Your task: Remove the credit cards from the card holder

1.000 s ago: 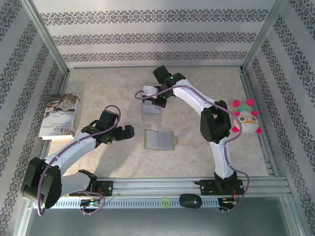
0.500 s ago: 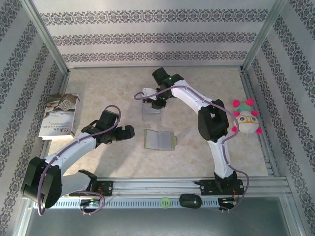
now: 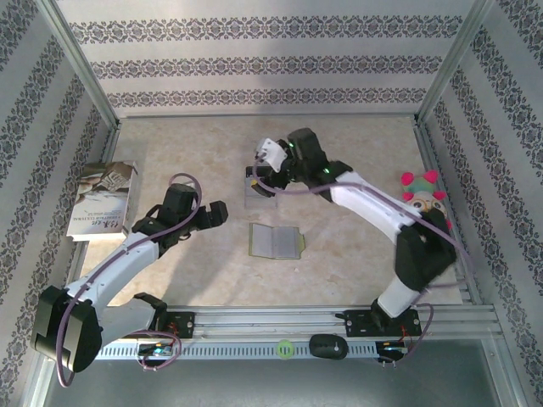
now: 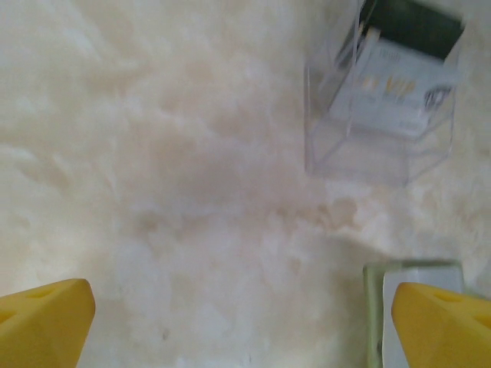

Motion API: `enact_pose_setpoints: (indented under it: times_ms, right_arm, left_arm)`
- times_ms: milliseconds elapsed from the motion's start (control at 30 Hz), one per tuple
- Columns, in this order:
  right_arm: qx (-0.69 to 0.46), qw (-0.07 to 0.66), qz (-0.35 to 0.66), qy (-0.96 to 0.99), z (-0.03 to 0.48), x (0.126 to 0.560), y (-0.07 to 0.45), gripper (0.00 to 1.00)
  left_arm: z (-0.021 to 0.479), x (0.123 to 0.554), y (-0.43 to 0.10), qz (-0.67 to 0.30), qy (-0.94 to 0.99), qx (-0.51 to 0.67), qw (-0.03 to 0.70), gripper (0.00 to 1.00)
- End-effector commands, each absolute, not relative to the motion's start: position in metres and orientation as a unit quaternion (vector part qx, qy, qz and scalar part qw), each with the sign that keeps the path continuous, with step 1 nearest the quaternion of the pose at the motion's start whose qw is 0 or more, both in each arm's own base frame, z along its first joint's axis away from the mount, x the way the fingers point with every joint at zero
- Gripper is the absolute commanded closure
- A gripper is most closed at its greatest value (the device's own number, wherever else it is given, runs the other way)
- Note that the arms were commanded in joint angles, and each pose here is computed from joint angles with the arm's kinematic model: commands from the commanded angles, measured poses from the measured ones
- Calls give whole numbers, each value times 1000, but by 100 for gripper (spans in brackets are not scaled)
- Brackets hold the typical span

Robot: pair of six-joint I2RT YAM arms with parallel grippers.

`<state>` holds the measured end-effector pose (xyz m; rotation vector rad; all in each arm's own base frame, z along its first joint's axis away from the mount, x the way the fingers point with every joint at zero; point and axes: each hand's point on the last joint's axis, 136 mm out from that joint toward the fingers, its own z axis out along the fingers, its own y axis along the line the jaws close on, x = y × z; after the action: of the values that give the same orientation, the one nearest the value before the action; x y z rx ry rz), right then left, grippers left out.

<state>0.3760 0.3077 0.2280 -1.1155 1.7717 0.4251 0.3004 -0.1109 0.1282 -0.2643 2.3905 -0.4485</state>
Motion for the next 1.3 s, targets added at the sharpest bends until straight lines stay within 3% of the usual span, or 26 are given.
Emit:
enact_pose_setpoints:
  times_ms: [0, 367, 500, 633, 733, 833, 967, 1267]
  right_arm:
    - [-284, 596, 211, 721, 278, 382, 283, 2]
    - [22, 604, 104, 790, 235, 355, 151, 2]
    - [66, 610, 63, 787, 233, 347, 116, 2]
    - [71, 608, -1, 791, 234, 343, 95, 2]
    - [85, 607, -37, 789, 234, 339, 76, 2]
    - [108, 608, -45, 785, 232, 336, 61, 2]
    - [155, 610, -76, 773, 230, 330, 33, 2]
    - [128, 563, -196, 793, 190, 332, -36, 2]
  left_arm:
    - [163, 330, -95, -152, 884, -117, 426, 1]
    - [128, 352, -18, 23, 859, -152, 489, 1]
    - [143, 365, -15, 30, 838, -135, 527, 1]
    - [157, 371, 15, 144, 829, -114, 527, 1]
    - [136, 372, 42, 207, 841, -104, 489, 1]
    - [116, 373, 53, 196, 844, -113, 486, 1]
    - [120, 383, 46, 166, 809, -94, 556, 1]
    - [100, 402, 16, 65, 848, -17, 526, 1]
